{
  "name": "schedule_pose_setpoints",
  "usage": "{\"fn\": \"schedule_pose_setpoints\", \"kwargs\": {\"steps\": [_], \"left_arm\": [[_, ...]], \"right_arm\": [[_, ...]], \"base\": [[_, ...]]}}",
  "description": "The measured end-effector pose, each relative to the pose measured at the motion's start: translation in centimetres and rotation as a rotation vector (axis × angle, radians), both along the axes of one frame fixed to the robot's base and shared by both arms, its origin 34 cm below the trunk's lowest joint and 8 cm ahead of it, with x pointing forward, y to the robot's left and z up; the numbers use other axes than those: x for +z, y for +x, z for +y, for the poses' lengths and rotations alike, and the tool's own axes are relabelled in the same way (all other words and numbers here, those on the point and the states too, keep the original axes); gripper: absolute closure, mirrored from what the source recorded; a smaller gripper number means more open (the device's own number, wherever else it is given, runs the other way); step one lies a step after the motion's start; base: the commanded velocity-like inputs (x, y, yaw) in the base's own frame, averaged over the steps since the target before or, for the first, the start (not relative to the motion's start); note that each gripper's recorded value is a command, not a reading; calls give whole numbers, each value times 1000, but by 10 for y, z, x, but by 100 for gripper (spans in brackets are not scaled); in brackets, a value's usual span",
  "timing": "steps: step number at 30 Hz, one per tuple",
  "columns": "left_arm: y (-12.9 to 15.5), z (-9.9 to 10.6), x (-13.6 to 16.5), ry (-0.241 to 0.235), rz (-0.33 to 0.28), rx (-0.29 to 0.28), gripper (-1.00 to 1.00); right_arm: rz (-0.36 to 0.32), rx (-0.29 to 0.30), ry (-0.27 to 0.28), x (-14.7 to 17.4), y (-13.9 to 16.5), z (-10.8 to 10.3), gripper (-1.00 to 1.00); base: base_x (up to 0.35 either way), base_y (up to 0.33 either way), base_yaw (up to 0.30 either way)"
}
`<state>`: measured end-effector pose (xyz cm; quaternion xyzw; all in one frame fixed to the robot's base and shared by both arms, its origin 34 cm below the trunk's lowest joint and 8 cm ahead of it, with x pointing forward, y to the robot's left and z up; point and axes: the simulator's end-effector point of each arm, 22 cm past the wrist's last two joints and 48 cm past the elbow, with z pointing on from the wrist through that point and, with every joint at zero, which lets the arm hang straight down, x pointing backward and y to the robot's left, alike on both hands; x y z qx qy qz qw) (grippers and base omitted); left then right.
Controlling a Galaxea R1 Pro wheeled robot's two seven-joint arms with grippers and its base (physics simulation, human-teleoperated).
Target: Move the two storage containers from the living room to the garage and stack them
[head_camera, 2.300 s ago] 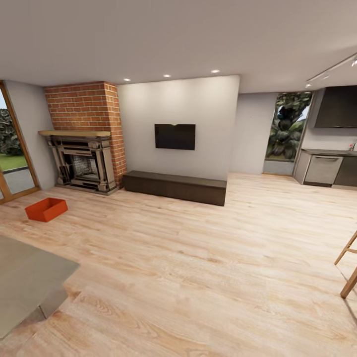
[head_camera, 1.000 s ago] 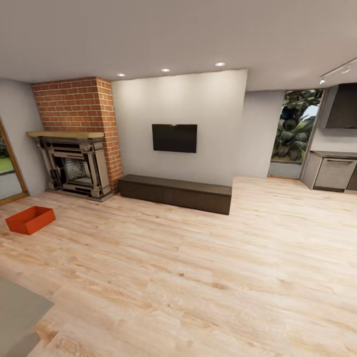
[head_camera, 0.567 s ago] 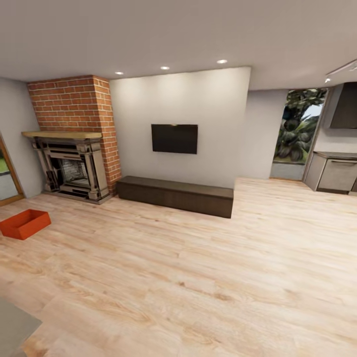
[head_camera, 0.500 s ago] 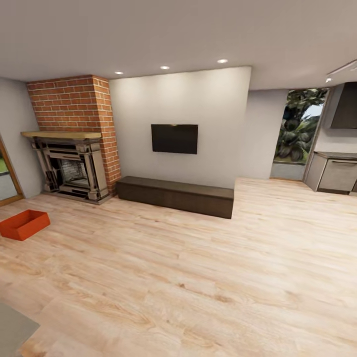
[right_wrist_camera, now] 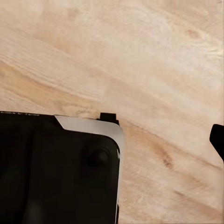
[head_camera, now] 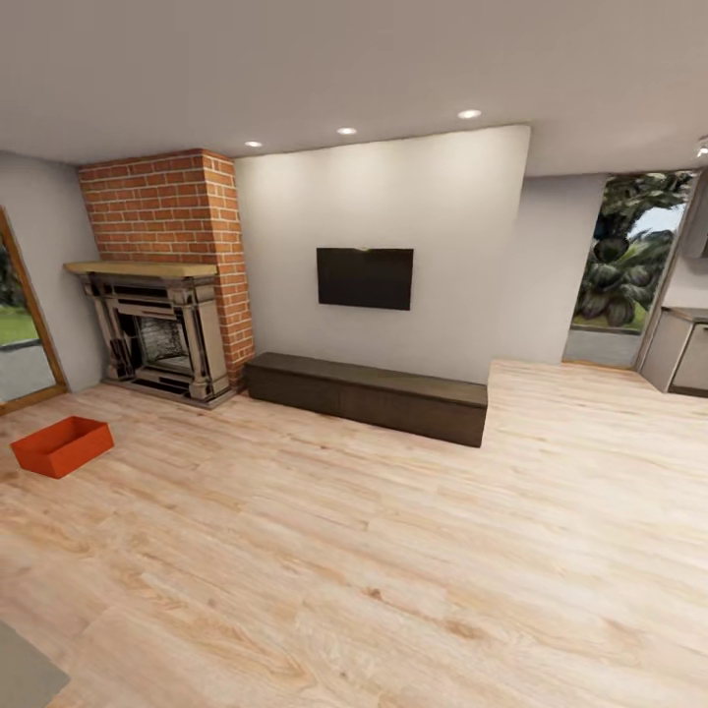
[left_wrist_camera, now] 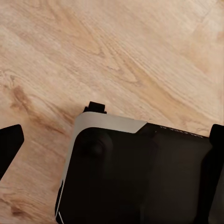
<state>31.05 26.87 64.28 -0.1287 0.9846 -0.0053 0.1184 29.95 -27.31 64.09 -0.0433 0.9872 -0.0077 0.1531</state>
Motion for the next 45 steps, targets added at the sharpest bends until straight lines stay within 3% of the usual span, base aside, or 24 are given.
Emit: {"fn": "schedule_pose_setpoints", "kwargs": {"steps": [6,38,45], "left_arm": [[1,0,1,0,-3,0,-100],[1,0,1,0,-2,0,-100],[1,1,1,0,-2,0,-100]], "right_arm": [[-1,0,0,0,0,0,-100],[-1,0,0,0,0,0,-100],[-1,2,-2,0,1,-1,-100]], "base": [[323,0,165],[323,0,3],[323,0,190]]}}
